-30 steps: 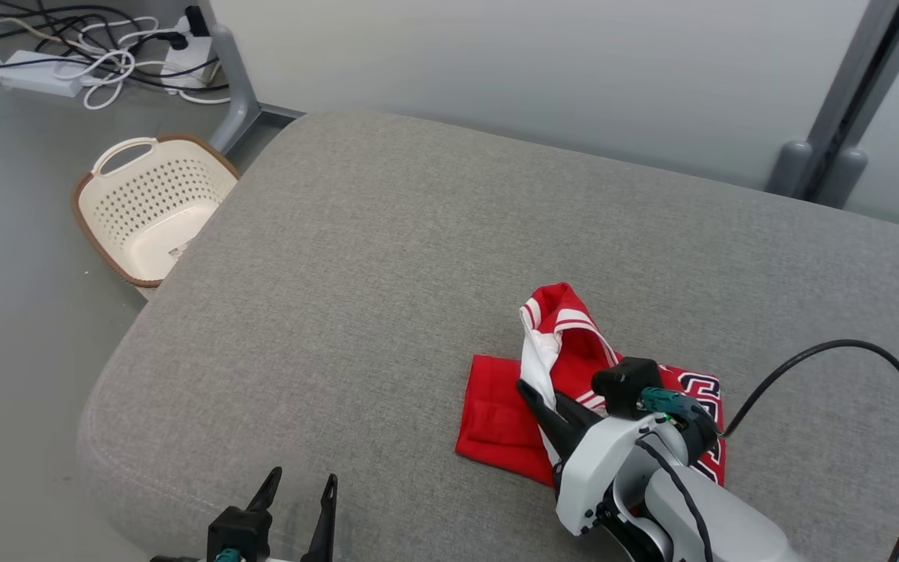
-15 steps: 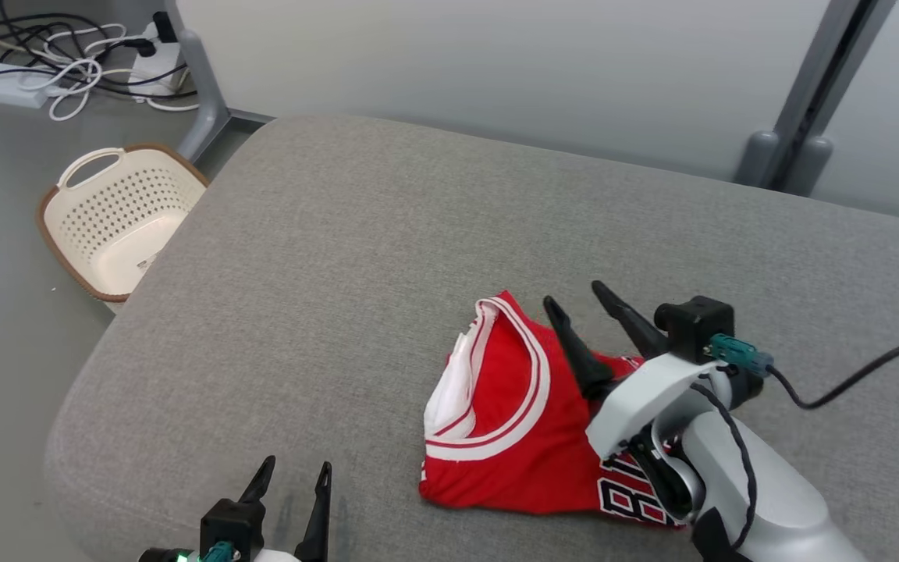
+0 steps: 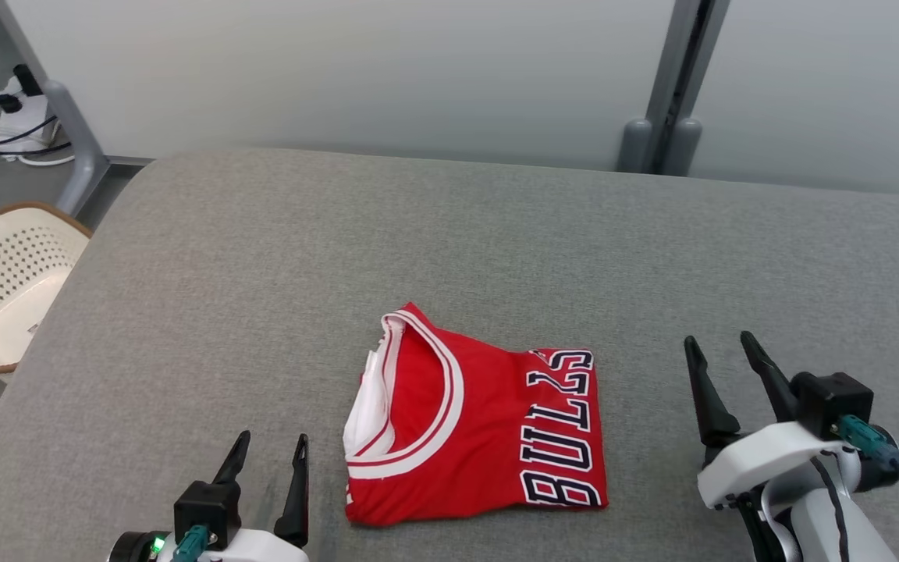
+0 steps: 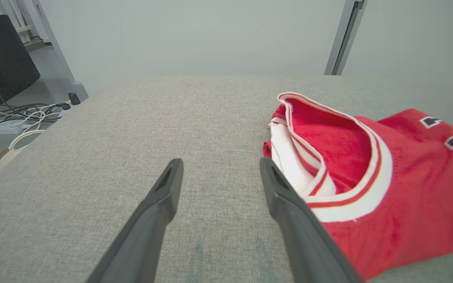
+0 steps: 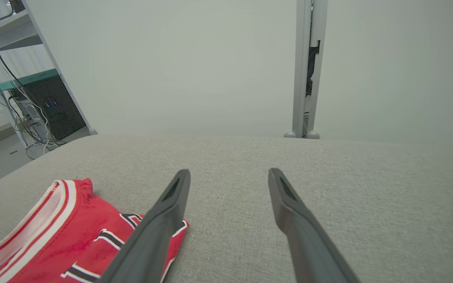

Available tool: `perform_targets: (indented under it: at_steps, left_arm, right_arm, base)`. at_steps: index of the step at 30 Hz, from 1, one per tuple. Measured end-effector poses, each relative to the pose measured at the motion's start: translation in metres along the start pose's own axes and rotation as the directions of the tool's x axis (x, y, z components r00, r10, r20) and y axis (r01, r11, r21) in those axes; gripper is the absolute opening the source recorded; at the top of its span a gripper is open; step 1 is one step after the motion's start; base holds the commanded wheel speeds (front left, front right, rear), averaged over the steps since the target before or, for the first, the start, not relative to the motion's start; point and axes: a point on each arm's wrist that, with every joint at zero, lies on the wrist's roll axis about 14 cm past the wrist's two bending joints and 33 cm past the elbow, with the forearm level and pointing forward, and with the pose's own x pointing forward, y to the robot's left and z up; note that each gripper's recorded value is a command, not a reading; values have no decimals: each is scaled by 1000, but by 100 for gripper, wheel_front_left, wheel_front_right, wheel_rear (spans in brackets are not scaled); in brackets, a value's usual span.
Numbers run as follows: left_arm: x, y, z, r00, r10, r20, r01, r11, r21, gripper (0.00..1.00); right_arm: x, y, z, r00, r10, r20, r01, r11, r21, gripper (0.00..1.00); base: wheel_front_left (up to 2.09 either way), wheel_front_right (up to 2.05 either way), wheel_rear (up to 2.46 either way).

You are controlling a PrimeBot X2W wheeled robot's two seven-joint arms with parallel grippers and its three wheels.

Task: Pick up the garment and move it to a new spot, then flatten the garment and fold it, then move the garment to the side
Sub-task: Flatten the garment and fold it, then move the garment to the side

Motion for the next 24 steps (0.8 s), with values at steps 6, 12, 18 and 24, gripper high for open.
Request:
perform_targets:
  at_steps: [6, 12, 18, 24]
  left_arm:
    - [10, -8, 6, 1000, -27, 15, 27, 1000, 11, 100]
    - [14, -14, 8, 999, -43, 21, 43, 999, 20, 100]
    - [16, -20, 8, 998, -63, 22, 62, 998, 25, 100]
    - [18, -26, 9, 996, -82, 24, 81, 996, 31, 100]
  right_arm:
    - [-33, -40, -2, 992, -127, 3, 127, 992, -23, 100]
    - [-63, -68, -2, 974, -224, 13, 224, 974, -22, 100]
    - [-86, -82, -5, 959, -283, 9, 283, 959, -21, 100]
    - [-101, -89, -7, 949, -316, 8, 316, 949, -19, 100]
  base:
    - [0, 0, 0]
    - [0, 0, 0]
    - [0, 0, 0]
    - [0, 0, 0]
